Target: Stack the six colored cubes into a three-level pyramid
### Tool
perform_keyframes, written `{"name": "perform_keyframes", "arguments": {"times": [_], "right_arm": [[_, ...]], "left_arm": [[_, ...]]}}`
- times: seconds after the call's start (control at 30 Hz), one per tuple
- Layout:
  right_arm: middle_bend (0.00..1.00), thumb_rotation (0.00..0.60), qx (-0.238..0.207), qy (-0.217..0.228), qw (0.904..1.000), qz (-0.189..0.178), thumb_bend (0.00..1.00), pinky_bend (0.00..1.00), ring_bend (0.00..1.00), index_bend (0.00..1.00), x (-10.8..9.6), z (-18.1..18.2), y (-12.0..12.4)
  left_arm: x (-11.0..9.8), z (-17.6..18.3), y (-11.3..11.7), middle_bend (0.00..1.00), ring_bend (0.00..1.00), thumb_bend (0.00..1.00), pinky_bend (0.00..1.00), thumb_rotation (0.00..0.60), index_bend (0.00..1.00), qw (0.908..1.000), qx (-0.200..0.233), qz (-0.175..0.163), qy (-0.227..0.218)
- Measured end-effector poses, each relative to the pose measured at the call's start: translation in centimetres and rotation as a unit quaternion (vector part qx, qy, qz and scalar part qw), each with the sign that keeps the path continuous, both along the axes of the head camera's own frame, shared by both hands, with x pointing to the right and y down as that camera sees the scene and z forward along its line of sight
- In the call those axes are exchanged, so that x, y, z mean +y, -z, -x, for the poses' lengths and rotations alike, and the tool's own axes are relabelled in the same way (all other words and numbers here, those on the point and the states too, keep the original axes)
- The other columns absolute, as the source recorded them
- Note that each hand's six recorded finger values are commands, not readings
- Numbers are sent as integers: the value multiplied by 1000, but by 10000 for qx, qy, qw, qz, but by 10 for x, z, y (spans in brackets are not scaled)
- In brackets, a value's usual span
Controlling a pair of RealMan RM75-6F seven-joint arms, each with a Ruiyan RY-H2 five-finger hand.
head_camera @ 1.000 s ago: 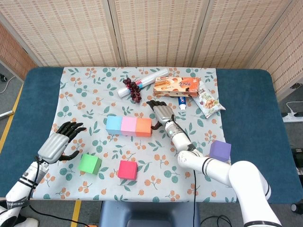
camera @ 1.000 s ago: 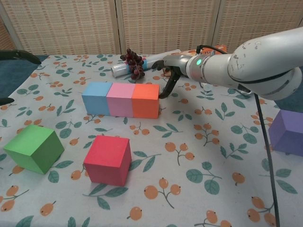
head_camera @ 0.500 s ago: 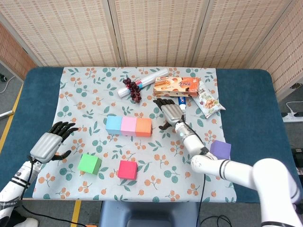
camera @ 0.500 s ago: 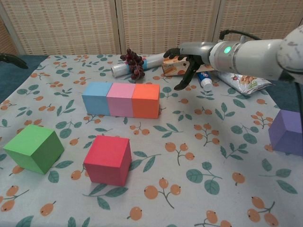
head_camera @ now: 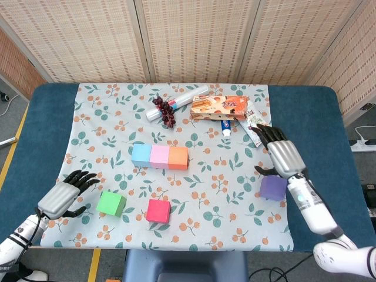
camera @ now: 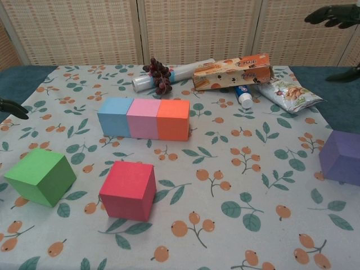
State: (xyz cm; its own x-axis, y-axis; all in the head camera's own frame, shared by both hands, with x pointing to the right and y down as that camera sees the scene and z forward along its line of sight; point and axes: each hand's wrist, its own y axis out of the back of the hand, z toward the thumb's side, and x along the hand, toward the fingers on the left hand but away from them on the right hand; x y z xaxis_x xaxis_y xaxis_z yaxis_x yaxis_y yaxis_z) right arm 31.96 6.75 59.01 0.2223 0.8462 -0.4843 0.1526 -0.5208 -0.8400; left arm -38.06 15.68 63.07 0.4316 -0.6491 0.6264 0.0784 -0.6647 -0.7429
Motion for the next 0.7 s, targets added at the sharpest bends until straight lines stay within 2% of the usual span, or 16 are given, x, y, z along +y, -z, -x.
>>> {"name": "perform_keyframes", "arguments": {"times": [0.13,0.33,0.53,0.7], "right_arm": [[8,600,-177,-218,9994,-191,105,0,0,0,26,-29,18],[8,600,-369,-465,9978,-282,105,0,0,0,54,-58,31],[8,600,-377,-596,9969,-359,105,0,0,0,67,-75,37],[8,600,-318,-610,9970,-342,105,0,0,0,71,-79,35]], "left_arm": [[8,-6,-2,64,0,337,72,600,130,10000,3,-27,-63],[18,-22,-9,60,0,334,72,600,125,9993,-100,-60,-346],[21,-27,-27,53,0,333,75,600,101,9986,-339,126,-382],[15,-31,-42,58,11,332,84,600,80,9982,-414,285,-329]]}}
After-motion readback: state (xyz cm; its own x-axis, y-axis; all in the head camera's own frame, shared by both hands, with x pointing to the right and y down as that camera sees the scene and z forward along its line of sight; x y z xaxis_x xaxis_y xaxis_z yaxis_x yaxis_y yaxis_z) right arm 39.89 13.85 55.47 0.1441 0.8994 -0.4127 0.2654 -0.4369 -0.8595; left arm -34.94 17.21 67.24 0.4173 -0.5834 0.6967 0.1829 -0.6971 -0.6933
